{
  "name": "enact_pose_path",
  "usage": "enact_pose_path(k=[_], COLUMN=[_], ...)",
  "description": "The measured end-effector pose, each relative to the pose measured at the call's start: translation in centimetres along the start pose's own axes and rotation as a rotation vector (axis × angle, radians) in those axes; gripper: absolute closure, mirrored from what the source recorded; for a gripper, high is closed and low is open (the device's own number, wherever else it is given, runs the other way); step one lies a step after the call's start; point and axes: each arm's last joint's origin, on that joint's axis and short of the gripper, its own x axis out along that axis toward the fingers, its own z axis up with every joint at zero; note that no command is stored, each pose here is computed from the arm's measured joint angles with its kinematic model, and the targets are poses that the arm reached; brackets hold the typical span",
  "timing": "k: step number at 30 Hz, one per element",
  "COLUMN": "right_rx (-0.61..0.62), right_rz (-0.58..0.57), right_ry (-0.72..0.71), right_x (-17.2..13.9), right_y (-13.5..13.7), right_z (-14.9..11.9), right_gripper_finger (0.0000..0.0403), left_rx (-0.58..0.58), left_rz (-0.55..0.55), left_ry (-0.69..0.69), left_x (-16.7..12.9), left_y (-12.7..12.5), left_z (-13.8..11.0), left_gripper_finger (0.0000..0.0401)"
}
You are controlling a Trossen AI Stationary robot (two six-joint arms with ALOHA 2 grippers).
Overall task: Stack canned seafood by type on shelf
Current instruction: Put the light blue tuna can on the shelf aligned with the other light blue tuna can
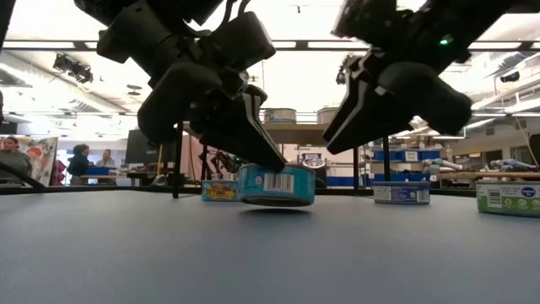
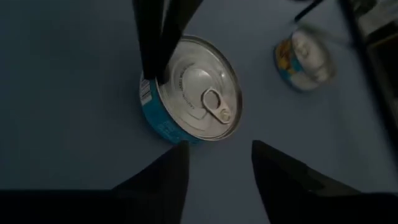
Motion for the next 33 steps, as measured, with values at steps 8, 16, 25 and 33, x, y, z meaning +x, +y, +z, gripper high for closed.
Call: enact_pose_path(k=[8,16,25,33], right_rx=[-0.154,-0.394,-0.389,-0.421], right_rz=[-0.019,-0.287,-0.362,-0.352], right_ry=[-0.069,-0.085,-0.102,-0.128], right_x=[-0.6,0.8,1.9,1.9], right_y=[2.8,5.8,6.8,6.8], right_z=[-0.2,-1.7,-2.2,-1.6], right_gripper_finger=[0.0164,0.0141,0.0138,0.0173], left_rx=[-0.115,-0.243,-0.285,-0.286], left_rz=[0.000,0.002,-0.057,-0.076], left_ry=[-0.028,-0.081,-0.134,-0.141], left_x=[0.0,-0.4,-0.5,-0.5], left_y=[0.3,1.3,1.7,1.7], left_z=[0.9,1.6,2.1,2.1], left_gripper_finger=[0.0398,0.0399,0.0399,0.0399])
